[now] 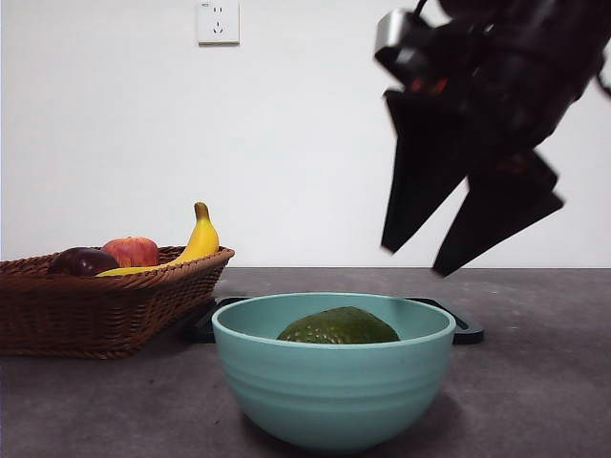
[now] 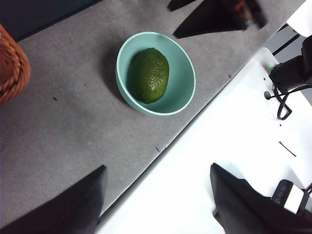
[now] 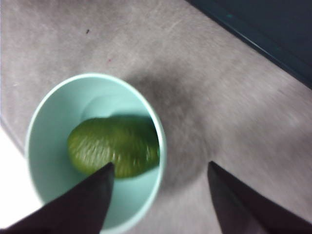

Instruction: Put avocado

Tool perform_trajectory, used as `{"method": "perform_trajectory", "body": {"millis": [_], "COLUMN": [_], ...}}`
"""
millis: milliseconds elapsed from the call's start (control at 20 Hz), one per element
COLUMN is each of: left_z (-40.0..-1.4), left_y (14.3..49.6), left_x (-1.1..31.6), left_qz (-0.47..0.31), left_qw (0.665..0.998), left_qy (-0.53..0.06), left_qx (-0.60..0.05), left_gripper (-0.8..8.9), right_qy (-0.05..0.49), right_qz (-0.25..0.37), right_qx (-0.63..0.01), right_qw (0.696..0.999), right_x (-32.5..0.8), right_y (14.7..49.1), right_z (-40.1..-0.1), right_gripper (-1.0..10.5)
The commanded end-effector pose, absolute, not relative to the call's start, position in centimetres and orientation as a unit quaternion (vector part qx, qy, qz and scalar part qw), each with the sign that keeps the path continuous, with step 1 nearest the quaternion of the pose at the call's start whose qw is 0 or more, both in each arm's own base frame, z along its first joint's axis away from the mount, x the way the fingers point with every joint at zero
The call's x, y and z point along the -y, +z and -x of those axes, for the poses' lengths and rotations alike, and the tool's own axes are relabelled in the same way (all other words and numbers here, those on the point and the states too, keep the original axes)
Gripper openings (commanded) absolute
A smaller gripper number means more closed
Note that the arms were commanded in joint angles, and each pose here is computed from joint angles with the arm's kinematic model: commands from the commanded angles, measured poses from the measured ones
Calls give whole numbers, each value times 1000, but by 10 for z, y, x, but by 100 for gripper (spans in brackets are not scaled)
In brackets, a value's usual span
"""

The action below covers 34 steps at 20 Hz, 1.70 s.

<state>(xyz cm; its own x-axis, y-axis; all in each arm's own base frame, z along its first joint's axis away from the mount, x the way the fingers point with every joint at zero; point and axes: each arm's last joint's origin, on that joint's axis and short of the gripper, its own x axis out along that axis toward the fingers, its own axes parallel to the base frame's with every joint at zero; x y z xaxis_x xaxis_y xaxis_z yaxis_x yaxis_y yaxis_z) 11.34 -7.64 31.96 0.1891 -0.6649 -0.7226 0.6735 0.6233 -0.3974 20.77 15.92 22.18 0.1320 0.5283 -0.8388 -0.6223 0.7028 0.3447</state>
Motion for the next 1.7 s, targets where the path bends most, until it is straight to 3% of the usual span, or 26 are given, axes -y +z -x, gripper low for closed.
{"method": "perform_trajectory", "body": {"millis": [50,500,650,950,1250,1700], "left_z": [-115,-115,-115,-115,-115,-115], "left_y": [323,323,323,323,323,323], "left_x": [78,78,78,78,78,78], "left_qz": [-9,-9,-9,-9,-9,-9], "left_qw": [773,773,773,773,773,774], "left_qy": [-441,-441,-441,-441,-441,-441], "left_qx": [-456,-456,-456,-455,-455,-455], "left_gripper": [341,341,341,341,341,342], "right_qy": [391,370,362,351,344,296], "right_qz": [49,85,97,84,81,67], "right_qx": [-533,-546,-542,-547,-538,-476], "right_qw": [748,747,752,755,765,826], "right_x": [-172,-192,-194,-195,-202,-194], "right_y": [215,184,183,185,218,272], "right_z": [-214,-223,-222,-222,-230,-290], "right_gripper": [259,123,7,7,7,7]}}
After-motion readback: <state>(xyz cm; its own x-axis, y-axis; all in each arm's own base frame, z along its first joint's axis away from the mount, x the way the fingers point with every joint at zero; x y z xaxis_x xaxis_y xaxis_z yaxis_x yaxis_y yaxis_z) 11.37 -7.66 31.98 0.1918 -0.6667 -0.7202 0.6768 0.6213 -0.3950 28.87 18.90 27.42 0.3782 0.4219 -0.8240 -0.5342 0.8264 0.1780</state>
